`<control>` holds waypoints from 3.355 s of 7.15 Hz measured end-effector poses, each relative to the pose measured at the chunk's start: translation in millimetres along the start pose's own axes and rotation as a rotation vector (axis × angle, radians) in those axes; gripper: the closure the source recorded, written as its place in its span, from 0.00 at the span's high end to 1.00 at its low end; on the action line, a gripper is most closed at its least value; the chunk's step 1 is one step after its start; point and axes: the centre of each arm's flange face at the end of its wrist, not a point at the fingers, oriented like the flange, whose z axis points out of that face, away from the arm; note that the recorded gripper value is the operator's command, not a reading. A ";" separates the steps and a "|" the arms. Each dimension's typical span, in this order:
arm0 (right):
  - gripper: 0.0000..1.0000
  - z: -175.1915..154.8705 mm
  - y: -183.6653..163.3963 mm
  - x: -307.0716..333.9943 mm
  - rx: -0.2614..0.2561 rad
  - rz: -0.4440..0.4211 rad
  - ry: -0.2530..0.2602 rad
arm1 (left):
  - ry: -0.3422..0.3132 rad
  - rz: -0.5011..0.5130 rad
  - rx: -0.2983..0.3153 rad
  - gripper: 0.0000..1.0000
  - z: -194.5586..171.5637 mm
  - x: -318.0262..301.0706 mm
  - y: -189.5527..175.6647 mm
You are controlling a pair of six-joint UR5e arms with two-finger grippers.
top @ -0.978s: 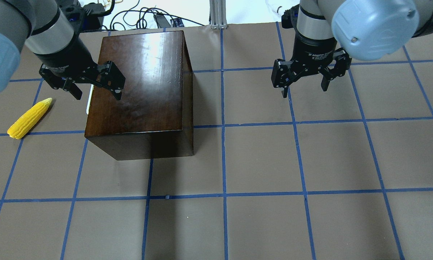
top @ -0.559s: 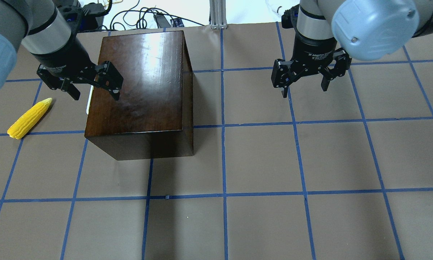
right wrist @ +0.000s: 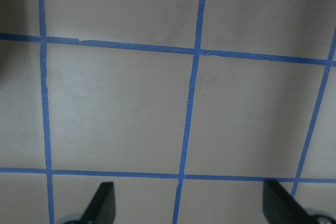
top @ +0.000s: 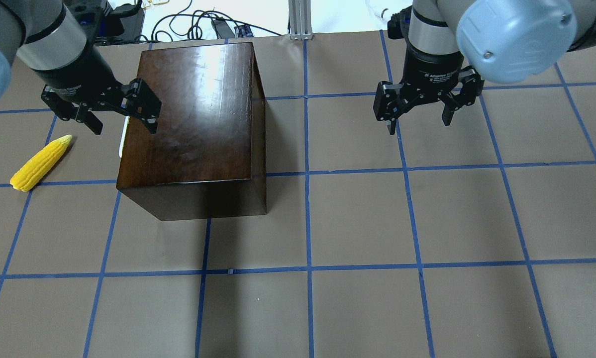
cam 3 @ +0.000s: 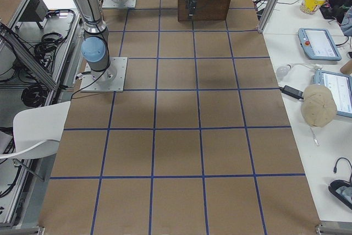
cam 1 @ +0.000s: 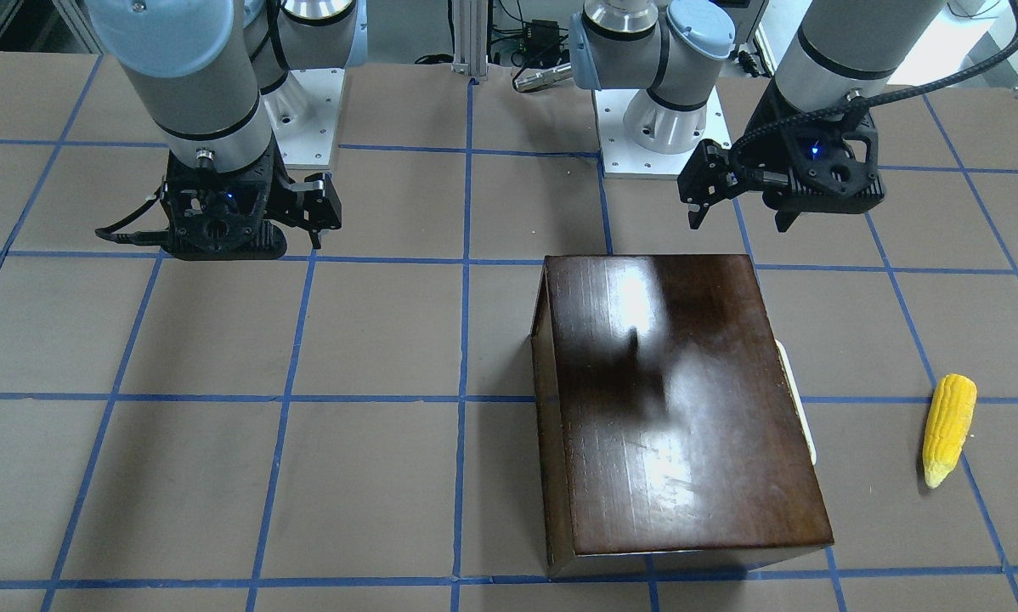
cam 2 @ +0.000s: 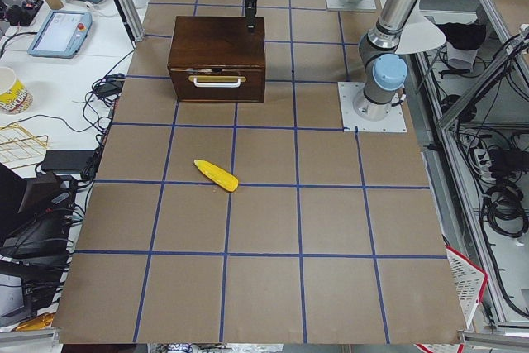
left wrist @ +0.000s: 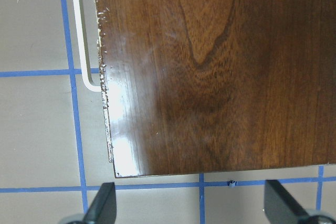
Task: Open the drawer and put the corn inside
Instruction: 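Move the left gripper down beside the cabinet to the white drawer handle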
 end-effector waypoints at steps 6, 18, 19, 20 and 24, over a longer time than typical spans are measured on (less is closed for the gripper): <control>1.00 0.0 0.0 0.0 0.000 0.000 0.000 | -0.007 -0.042 0.019 1.00 1.0 -16.5 -10.9; 1.00 0.0 0.0 0.0 0.000 0.000 0.000 | 0.198 -0.038 0.039 1.00 57.6 -233.4 -66.5; 1.00 0.0 0.0 0.0 0.000 0.000 0.000 | 0.232 -0.019 0.042 1.00 75.3 -236.5 -75.8; 1.00 0.0 0.0 0.0 0.000 0.000 0.000 | 0.259 -0.006 0.038 1.00 90.5 -238.3 -82.8; 1.00 0.0 0.0 0.0 0.000 0.000 0.000 | 0.333 0.015 0.044 1.00 129.2 -241.4 -104.0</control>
